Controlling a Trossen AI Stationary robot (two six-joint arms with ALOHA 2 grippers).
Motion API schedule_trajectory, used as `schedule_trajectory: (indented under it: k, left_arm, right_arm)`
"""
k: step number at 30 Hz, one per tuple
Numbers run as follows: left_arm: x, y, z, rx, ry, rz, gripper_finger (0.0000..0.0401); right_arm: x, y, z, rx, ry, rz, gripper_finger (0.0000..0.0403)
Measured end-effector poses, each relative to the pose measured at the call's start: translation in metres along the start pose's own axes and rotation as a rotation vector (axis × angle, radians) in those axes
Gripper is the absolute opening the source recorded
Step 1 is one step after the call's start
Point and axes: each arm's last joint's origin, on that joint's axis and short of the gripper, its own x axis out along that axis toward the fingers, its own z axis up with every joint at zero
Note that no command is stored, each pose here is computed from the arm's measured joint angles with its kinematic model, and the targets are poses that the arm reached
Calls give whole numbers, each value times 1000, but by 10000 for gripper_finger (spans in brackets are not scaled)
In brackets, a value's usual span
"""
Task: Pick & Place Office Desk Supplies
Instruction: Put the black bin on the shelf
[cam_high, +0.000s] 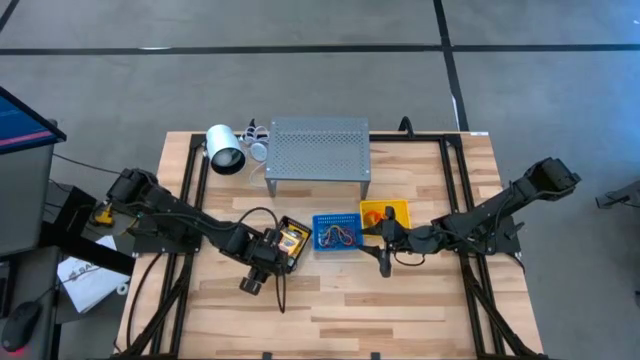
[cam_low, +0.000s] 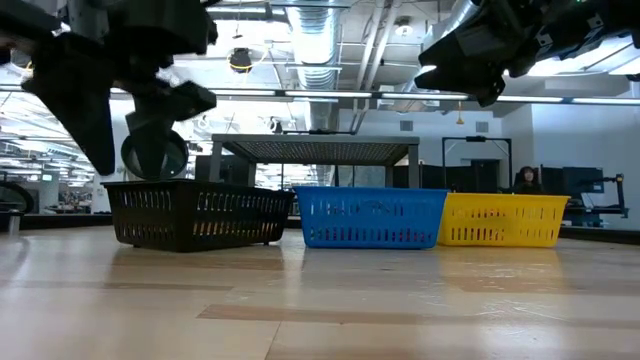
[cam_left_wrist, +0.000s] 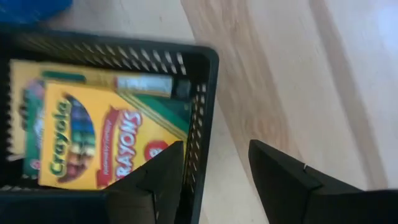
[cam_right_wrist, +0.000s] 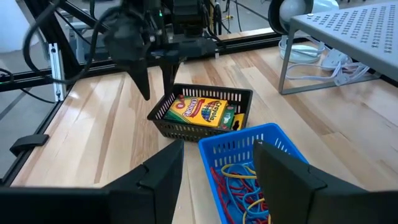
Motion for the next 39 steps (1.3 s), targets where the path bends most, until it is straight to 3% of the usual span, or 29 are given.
schedule_trajectory:
  k: [12,27,39]
  left_arm:
    - [11,1,0,11,36,-12,171]
    - [12,14,0,-34,39,0,66]
    - [25,13,-3,-35,84,-47,46]
  right_arm:
    - [0,0,0,-2,3,-1,188]
    - [0,0,0,-2,5,-1,188]
    - [0,0,0,-7,4,-1,188]
